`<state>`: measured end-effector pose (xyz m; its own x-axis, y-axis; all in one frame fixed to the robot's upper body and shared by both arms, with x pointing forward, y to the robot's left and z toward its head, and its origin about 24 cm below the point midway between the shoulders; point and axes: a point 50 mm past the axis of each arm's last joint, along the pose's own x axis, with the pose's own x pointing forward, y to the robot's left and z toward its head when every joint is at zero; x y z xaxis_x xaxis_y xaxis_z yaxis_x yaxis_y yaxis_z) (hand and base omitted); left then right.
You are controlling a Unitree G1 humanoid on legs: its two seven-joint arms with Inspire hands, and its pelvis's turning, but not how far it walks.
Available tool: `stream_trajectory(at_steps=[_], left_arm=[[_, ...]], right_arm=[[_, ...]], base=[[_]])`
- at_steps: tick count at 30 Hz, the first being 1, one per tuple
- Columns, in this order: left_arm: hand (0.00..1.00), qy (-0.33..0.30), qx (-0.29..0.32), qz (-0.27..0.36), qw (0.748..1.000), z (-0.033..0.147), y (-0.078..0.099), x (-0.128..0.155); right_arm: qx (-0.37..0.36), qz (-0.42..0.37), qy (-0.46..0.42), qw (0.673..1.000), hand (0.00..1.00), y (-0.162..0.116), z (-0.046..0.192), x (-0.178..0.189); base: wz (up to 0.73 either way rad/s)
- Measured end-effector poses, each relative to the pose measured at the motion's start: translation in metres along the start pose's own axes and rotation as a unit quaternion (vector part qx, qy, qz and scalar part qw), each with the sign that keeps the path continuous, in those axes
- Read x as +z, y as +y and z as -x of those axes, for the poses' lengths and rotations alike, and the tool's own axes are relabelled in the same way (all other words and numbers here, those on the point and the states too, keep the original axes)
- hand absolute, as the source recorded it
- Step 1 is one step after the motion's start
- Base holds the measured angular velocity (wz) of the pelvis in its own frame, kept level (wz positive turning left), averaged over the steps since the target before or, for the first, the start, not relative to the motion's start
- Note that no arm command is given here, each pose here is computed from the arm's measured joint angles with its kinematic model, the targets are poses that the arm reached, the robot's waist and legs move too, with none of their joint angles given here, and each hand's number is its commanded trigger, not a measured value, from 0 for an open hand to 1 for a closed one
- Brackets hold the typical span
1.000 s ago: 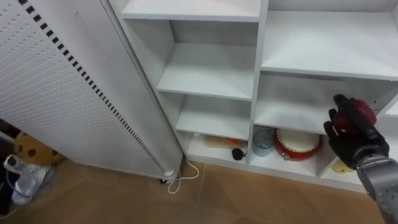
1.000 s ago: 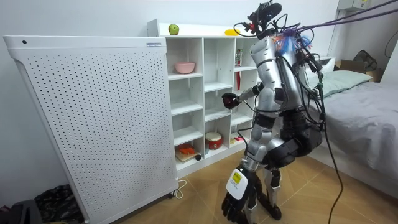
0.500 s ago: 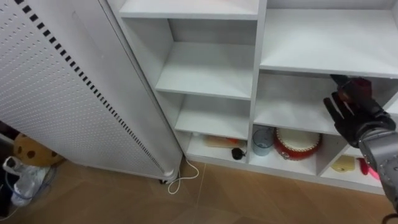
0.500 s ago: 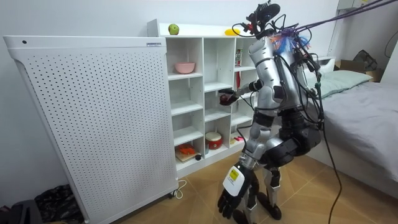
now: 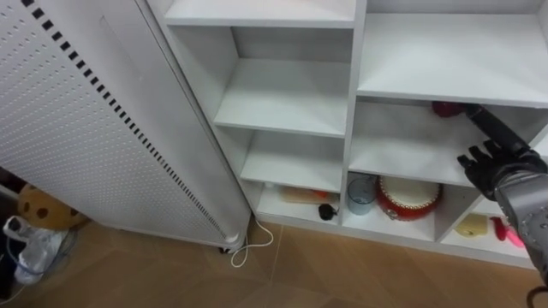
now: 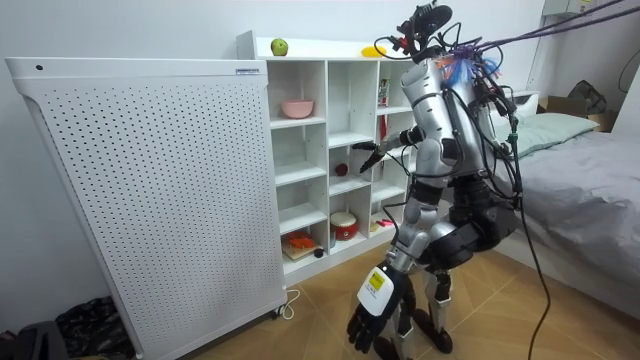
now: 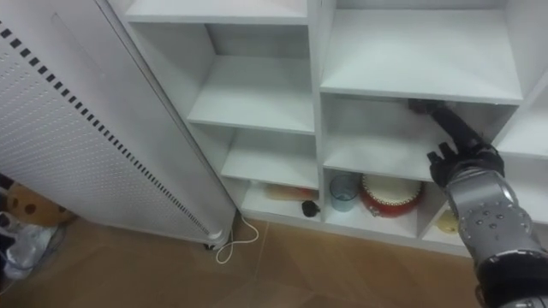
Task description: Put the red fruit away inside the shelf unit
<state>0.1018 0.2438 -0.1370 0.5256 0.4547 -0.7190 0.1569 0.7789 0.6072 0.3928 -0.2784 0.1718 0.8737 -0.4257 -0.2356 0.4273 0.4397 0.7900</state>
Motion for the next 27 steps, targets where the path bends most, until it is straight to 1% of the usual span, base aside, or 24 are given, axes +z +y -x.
stream_trajectory(at_steps=[8, 11, 16, 17, 18, 19, 20, 21, 22, 23, 25, 26, 27], left_arm=[[0.00, 0.002, -0.001, -0.001, 1.000, 0.001, -0.001, -0.002], [0.00, -0.002, -0.005, -0.001, 1.000, 0.004, -0.003, -0.003], [0.00, -0.014, -0.014, 0.000, 1.000, 0.005, -0.002, 0.000], [0.00, -0.017, -0.020, -0.009, 1.000, 0.005, -0.002, 0.000], [0.00, -0.011, -0.029, -0.012, 0.999, 0.005, -0.003, -0.003], [0.00, -0.003, -0.039, -0.019, 0.999, 0.006, -0.003, -0.009], [0.00, 0.001, -0.043, -0.021, 0.999, 0.006, -0.003, -0.012], [0.00, 0.007, -0.047, -0.027, 0.999, 0.006, 0.000, -0.017], [0.00, 0.014, -0.051, -0.032, 0.998, 0.005, 0.003, -0.021], [0.00, 0.016, -0.054, -0.034, 0.998, 0.004, 0.004, -0.022], [0.00, 0.033, -0.068, -0.044, 0.996, 0.003, 0.008, -0.032], [0.00, 0.039, -0.070, -0.047, 0.996, 0.003, 0.009, -0.035], [0.00, 0.051, -0.073, -0.049, 0.995, 0.001, 0.011, -0.039]], right_arm=[[-0.006, -0.004, 0.007, 1.000, 0.00, -0.001, 0.000, -0.002], [-0.012, 0.002, 0.016, 1.000, 0.00, -0.007, -0.001, -0.005], [-0.001, 0.022, 0.025, 0.999, 0.00, -0.015, -0.001, -0.010], [0.004, 0.028, 0.028, 0.999, 0.00, -0.022, -0.002, -0.012], [-0.005, 0.036, 0.035, 0.999, 0.00, -0.040, -0.004, -0.017], [-0.021, 0.059, 0.047, 0.997, 0.00, -0.065, -0.005, -0.023], [-0.028, 0.073, 0.055, 0.995, 0.00, -0.077, -0.005, -0.027], [-0.036, 0.094, 0.070, 0.992, 0.00, -0.096, -0.003, -0.031], [-0.038, 0.116, 0.075, 0.990, 0.00, -0.109, -0.001, -0.029], [-0.039, 0.128, 0.077, 0.988, 0.00, -0.116, -0.001, -0.027], [-0.057, 0.186, 0.096, 0.976, 0.00, -0.156, 0.008, -0.027], [-0.063, 0.201, 0.106, 0.972, 0.00, -0.168, 0.011, -0.029], [-0.074, 0.225, 0.126, 0.963, 0.00, -0.190, 0.019, -0.034]], base=[[0.00], [0.00], [0.00], [0.00], [0.08], [0.11], [0.10], [0.00], [-0.07], [-0.14], [-0.13], [-0.06], [-0.03]])
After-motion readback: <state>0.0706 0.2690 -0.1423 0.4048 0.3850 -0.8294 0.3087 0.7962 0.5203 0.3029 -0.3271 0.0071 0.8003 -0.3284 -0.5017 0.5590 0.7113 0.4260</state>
